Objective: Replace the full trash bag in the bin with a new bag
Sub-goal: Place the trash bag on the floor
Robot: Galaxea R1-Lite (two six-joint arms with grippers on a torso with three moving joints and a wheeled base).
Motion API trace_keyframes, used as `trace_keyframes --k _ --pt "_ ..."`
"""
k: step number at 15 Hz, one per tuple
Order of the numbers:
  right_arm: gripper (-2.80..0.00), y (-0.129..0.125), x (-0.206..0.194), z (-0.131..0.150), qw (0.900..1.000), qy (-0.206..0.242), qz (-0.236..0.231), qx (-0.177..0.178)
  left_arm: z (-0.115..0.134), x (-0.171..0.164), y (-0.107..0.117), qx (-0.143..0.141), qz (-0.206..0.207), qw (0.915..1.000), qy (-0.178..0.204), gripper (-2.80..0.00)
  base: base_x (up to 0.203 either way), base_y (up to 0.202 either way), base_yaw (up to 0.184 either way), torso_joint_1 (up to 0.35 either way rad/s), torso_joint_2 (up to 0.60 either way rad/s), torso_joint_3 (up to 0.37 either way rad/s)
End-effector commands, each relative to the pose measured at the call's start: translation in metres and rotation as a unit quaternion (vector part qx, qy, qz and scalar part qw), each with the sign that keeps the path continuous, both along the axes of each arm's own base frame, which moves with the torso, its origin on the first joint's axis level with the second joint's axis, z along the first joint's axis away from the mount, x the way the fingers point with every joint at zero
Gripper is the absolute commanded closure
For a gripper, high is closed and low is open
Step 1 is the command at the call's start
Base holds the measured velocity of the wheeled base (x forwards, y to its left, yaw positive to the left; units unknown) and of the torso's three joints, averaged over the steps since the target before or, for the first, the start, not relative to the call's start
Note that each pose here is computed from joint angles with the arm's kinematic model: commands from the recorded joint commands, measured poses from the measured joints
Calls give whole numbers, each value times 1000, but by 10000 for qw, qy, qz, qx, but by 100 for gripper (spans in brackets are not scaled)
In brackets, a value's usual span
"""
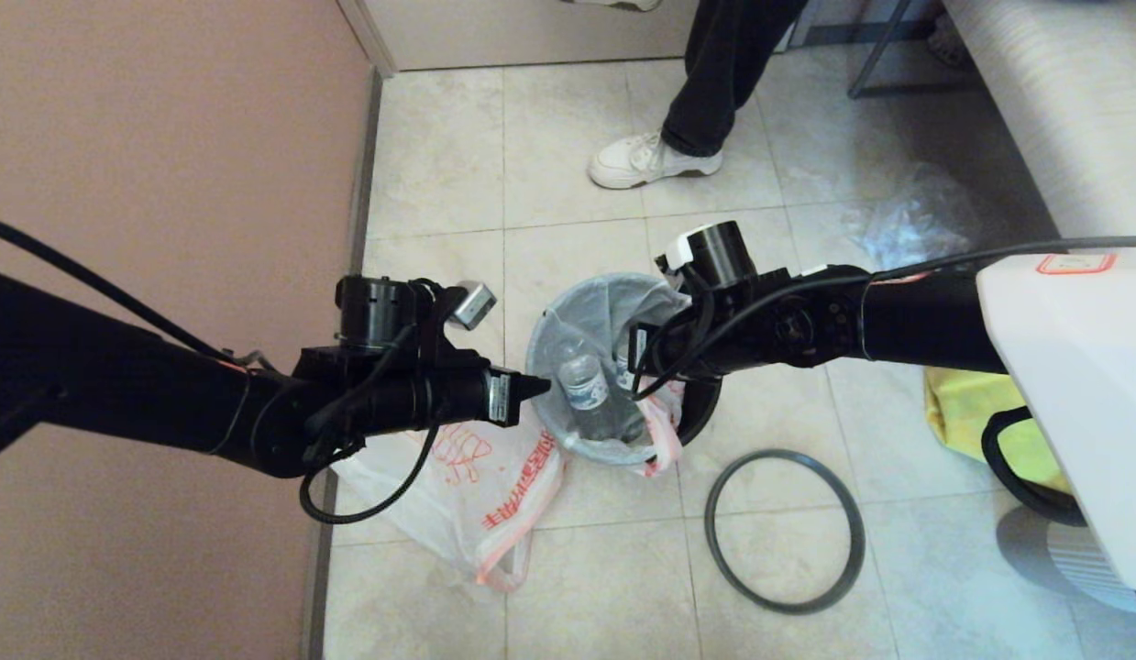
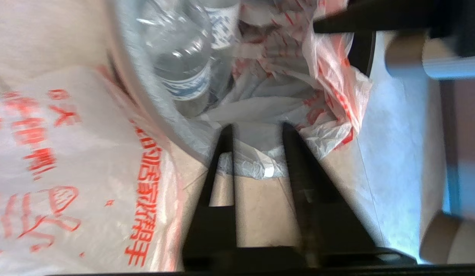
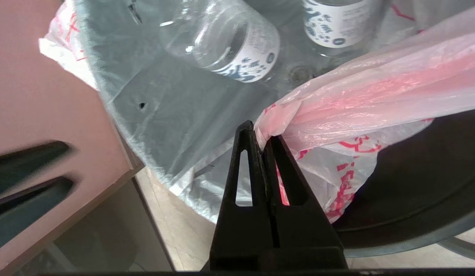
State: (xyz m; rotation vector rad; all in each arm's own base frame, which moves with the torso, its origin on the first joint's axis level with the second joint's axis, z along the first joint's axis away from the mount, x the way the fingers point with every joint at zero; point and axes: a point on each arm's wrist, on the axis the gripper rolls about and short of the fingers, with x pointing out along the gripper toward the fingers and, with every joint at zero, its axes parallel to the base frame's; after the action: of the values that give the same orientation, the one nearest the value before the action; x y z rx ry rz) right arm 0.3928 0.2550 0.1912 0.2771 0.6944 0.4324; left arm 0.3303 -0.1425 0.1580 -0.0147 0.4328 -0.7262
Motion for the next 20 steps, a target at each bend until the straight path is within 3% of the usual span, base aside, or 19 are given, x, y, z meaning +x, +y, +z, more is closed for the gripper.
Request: trace_keyframes --k 1,3,7,11,12,13,20 --pt "0 0 2 -4 10000 46 -17 -18 15 -6 5 -40 291 9994 -180 -280 0 0 0 0 0 0" --pt "0 -1 2 -4 10000 51 -21 -9 15 1 4 73 817 9965 -180 -280 0 0 0 0 0 0" --pt "0 1 3 -6 10000 58 -8 11 -15 30 -5 290 1035 9942 83 -280 0 0 0 0 0 0" --pt "0 1 2 -4 10000 44 49 61 -38 57 -19 375 1358 9899 -140 -280 0 0 0 0 0 0" --pt "0 1 2 -3 10000 31 49 69 -40 61 -20 407 1454 9884 -178 -117 0 0 0 0 0 0" --pt "0 1 2 -3 10000 39 45 72 -39 61 -21 392 1456 9884 -198 0 0 0 0 0 0 0" --pt "0 1 1 -1 9999 28 37 94 -37 60 -28 370 1382 9895 -222 0 0 0 0 0 0 0"
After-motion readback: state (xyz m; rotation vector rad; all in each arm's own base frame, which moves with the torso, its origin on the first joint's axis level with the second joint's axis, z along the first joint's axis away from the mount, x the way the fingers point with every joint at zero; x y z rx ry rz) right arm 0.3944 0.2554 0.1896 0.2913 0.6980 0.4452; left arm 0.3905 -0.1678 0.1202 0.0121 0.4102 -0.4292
